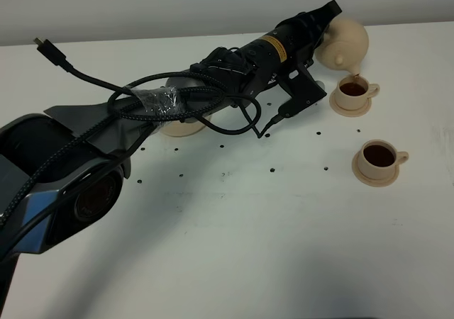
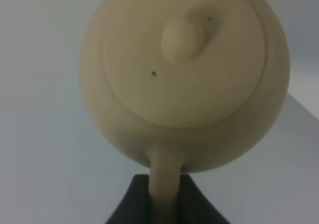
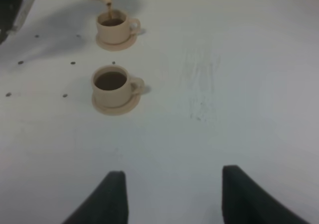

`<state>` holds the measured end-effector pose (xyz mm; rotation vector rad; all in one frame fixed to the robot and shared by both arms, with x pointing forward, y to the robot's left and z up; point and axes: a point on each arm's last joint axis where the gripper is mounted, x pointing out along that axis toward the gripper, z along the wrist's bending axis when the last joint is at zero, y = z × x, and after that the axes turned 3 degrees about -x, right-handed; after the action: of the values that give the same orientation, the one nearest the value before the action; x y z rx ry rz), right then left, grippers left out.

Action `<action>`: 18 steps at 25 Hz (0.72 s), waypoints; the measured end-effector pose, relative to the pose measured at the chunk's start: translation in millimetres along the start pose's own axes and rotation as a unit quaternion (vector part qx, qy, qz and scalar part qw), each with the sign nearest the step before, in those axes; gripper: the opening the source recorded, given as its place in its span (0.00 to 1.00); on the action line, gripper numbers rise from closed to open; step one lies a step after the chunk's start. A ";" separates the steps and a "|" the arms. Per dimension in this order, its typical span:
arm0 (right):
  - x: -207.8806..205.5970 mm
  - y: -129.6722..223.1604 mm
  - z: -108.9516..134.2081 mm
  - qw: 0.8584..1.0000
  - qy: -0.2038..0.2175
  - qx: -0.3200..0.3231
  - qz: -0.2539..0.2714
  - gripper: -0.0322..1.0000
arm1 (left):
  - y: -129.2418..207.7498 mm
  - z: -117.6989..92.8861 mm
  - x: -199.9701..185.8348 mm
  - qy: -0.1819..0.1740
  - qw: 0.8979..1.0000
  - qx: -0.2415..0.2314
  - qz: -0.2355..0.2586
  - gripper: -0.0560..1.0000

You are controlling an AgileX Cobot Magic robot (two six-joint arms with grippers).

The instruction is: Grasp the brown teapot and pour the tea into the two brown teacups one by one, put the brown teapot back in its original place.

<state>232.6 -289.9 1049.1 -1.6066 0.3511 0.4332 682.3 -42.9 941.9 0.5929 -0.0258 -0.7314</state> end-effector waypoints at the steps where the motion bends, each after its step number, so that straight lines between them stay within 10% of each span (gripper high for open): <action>1: 0.0 0.0 0.0 1.000 0.000 0.000 0.000 0.44 | -0.8 -1.3 0.4 0.001 1.000 0.001 -0.001 0.18; 18: 0.0 0.0 0.0 1.000 0.000 0.000 0.000 0.44 | -2.3 -2.5 1.3 -0.008 1.000 0.022 -0.002 0.18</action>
<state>232.6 -289.9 1049.1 -1.6066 0.3511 0.4332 682.4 -43.9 938.4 0.6294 -0.0550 -0.7400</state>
